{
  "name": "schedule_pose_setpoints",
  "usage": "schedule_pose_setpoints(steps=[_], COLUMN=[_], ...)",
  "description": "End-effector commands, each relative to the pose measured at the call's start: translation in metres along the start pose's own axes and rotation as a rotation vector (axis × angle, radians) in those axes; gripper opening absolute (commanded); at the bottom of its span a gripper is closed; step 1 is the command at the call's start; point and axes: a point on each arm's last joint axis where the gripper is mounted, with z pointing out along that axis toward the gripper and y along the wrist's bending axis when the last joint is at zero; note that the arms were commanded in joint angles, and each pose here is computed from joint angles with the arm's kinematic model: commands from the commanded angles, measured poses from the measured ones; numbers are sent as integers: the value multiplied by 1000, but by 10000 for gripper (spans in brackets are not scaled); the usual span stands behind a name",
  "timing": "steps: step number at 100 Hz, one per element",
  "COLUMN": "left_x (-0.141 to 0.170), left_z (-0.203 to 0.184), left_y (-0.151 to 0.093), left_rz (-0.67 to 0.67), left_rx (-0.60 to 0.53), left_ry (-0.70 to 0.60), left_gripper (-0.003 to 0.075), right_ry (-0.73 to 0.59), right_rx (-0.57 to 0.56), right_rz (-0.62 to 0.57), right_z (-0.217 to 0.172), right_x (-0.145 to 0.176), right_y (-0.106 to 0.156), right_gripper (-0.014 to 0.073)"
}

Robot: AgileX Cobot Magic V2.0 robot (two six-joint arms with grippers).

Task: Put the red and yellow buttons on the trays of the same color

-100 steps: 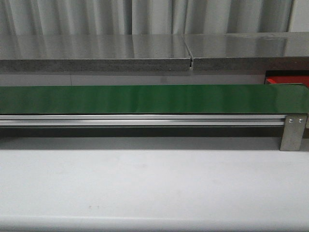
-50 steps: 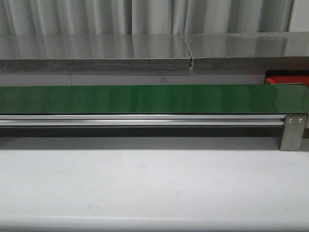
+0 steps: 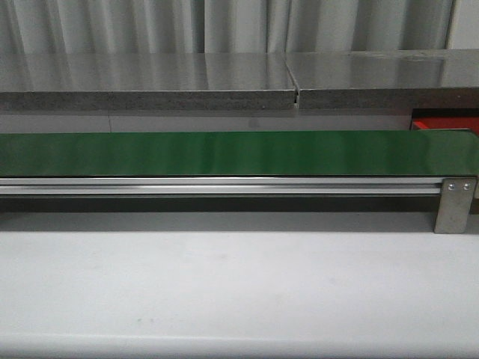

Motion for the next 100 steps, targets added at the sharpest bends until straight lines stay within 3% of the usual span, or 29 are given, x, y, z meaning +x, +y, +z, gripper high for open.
schedule_pose_setpoints(steps=[1,45,100], left_x=[-18,-39,-38], left_z=[-7,28,48], left_y=[-6,-6,1], left_rz=[-28,-53,-64], left_rx=[27,37,17], left_ry=[-83,-55,-56], left_gripper=[638,638,638], right_ry=[-79,-79,-79], right_rx=[35,35,35], right_rz=[9,9,9], right_z=[-6,-6,-6], right_x=[-12,-12,-12], right_y=[-3,-3,-3], right_gripper=[-118,-118,-118])
